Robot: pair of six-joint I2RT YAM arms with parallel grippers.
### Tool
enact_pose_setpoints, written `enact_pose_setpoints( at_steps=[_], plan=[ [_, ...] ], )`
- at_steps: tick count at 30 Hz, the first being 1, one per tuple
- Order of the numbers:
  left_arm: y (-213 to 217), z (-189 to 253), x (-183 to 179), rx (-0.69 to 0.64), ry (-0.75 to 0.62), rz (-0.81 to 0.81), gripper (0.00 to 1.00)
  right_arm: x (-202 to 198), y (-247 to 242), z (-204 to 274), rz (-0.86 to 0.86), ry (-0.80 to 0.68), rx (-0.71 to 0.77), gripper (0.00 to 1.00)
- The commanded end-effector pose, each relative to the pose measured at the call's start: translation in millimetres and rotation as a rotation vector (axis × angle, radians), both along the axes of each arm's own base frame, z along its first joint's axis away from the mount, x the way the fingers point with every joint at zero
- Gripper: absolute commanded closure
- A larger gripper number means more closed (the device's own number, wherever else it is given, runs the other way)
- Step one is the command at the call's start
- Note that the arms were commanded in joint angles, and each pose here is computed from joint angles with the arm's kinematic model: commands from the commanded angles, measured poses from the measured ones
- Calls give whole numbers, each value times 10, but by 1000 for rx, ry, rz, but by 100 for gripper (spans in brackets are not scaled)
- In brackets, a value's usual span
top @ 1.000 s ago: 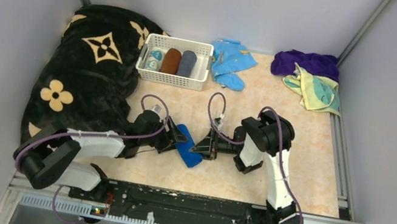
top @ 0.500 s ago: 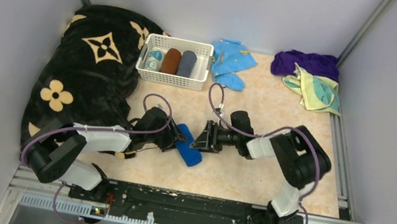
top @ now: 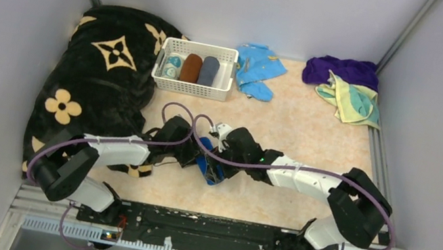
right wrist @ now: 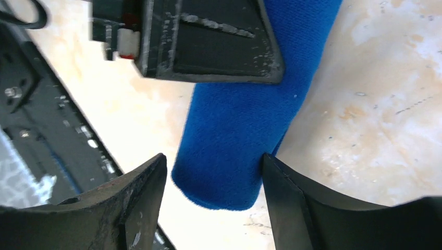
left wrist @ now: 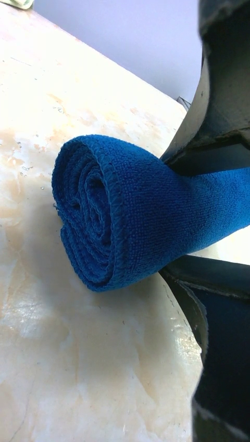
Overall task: Roll the towels
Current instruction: Roll the towel at the center of the board.
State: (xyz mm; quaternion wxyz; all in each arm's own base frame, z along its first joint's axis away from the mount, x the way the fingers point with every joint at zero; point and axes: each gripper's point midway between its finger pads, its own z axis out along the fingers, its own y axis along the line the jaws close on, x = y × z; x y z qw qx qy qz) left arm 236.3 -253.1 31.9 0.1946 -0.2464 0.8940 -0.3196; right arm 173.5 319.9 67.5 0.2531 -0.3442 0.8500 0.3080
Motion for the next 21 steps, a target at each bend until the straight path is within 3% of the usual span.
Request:
enact_pose_setpoints(
  at_steps=[1, 9, 21],
  plan=[
    [331, -365, -143, 181, 81, 32, 39, 141, -57, -161, -18, -85, -132, 35],
    [186, -278, -215, 128, 78, -31, 25, -2, 101, -267, 14, 48, -10, 58],
    [69, -255, -315, 75, 41, -70, 24, 36, 155, -86, -69, 302, 317, 63]
  ],
)
